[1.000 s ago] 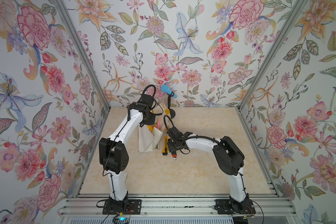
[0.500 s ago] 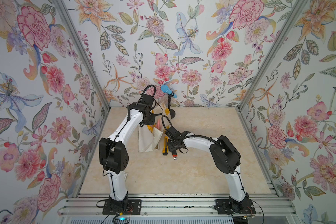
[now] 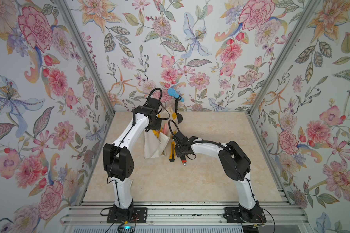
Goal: Place the art knife into the pouch
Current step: Pick up the utility knife at the center of the board.
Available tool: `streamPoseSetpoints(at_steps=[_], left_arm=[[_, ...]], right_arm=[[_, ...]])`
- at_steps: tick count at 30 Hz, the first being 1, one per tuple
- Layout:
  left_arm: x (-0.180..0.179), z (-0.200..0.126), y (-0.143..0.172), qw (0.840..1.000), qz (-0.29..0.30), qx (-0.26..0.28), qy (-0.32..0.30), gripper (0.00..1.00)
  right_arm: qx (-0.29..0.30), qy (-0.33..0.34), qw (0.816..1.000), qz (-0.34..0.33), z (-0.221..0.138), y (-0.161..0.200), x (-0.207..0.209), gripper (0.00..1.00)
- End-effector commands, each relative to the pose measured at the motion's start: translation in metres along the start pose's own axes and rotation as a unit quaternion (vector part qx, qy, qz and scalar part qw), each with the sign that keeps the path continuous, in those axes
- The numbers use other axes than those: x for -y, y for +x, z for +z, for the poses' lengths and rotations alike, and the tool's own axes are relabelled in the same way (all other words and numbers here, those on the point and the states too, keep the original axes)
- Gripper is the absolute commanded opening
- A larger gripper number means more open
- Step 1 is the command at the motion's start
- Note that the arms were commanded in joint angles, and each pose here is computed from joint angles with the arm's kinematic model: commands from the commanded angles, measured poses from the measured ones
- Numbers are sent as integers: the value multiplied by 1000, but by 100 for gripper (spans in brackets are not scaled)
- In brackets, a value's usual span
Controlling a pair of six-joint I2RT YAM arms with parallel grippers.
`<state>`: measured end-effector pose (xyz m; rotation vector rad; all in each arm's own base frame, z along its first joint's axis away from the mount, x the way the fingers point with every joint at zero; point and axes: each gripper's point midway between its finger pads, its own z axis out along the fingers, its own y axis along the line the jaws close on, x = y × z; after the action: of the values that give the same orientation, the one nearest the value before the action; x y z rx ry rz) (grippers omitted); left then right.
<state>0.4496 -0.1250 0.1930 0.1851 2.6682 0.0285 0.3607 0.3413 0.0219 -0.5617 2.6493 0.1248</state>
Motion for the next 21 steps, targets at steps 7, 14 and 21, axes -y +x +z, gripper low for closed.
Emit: streamPoseSetpoints(at_steps=[7, 14, 21], left_arm=[[-6, 0, -5, 1000, -5, -1, -8, 0], [-4, 0, -5, 1000, -7, 0, -7, 0], [8, 1, -3, 1000, 5, -3, -1, 0]], right_arm=[[7, 3, 999, 49, -25, -17, 30, 21], [76, -25, 993, 83, -77, -66, 44, 21], [185, -52, 978, 86, -151, -141, 53, 23]])
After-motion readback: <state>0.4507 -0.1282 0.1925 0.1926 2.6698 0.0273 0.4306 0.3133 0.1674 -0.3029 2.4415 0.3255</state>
